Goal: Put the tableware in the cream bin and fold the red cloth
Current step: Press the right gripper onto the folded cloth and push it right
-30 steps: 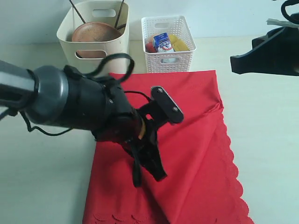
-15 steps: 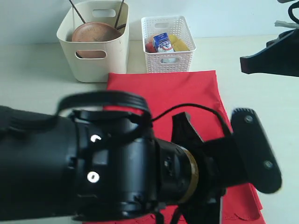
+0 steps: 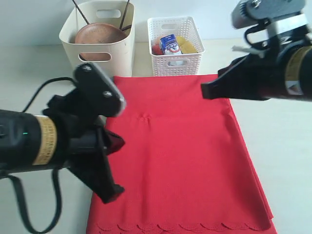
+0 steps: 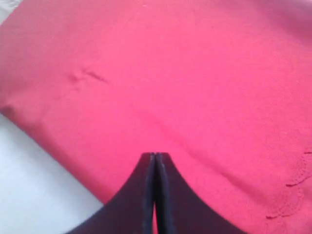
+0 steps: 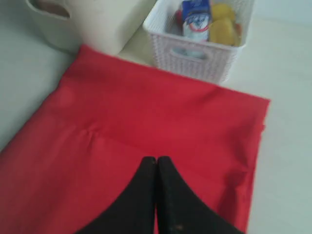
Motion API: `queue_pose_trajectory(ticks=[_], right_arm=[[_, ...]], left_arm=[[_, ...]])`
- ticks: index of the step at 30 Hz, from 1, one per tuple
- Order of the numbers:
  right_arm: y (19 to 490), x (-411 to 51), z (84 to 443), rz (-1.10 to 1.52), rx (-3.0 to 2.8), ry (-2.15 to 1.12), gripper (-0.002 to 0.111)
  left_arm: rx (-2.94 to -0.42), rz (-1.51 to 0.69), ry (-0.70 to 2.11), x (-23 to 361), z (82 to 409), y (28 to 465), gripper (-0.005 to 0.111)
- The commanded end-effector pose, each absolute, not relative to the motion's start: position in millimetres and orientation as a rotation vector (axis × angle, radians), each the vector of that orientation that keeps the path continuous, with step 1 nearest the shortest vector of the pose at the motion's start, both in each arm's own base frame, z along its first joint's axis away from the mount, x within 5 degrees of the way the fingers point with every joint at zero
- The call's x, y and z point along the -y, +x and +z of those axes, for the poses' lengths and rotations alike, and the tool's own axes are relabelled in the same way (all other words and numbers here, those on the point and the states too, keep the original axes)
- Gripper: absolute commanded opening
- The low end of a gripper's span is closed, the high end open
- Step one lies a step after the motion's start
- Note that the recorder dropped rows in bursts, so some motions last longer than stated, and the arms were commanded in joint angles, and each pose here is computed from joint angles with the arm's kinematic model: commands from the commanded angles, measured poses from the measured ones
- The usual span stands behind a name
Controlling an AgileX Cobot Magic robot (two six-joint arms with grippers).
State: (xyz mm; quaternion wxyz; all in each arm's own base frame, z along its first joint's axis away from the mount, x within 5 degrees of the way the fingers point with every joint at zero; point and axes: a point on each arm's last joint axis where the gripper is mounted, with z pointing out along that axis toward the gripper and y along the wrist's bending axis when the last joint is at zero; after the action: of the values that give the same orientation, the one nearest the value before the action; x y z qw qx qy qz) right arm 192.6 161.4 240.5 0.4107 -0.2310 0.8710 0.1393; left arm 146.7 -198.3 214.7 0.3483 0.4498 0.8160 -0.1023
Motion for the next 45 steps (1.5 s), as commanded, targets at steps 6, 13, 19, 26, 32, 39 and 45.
queue_pose_trajectory(ticks=[6, 13, 19, 26, 32, 39, 45], right_arm=[[230, -207, 157, 0.328, -2.401, -0.705, 0.0], [225, -242, 123, 0.241, -2.471, -0.879, 0.0], [222, -247, 117, 0.062, -2.514, -1.002, 0.0], [219, -231, 101, -0.173, -2.621, -1.068, 0.0], [216, -217, 92, -0.38, -2.705, -1.103, 0.0], [213, -188, 94, -0.655, -2.772, -1.102, 0.0], [227, -143, 98, -0.684, -2.861, -0.897, 0.0]], left_arm=[[-2.026, -0.381, 0.874, 113, 223, 108, 0.0], [-1.863, -0.446, 0.701, 71, 228, 81, 0.0], [-1.77, -0.461, 0.622, 56, 231, 70, 0.0], [-1.749, -0.467, 0.615, 54, 231, 68, 0.0], [-1.749, -0.467, 0.615, 54, 231, 68, 0.0], [-1.751, -0.466, 0.615, 54, 231, 68, 0.0], [-1.752, -0.469, 0.611, 54, 231, 68, 0.0]])
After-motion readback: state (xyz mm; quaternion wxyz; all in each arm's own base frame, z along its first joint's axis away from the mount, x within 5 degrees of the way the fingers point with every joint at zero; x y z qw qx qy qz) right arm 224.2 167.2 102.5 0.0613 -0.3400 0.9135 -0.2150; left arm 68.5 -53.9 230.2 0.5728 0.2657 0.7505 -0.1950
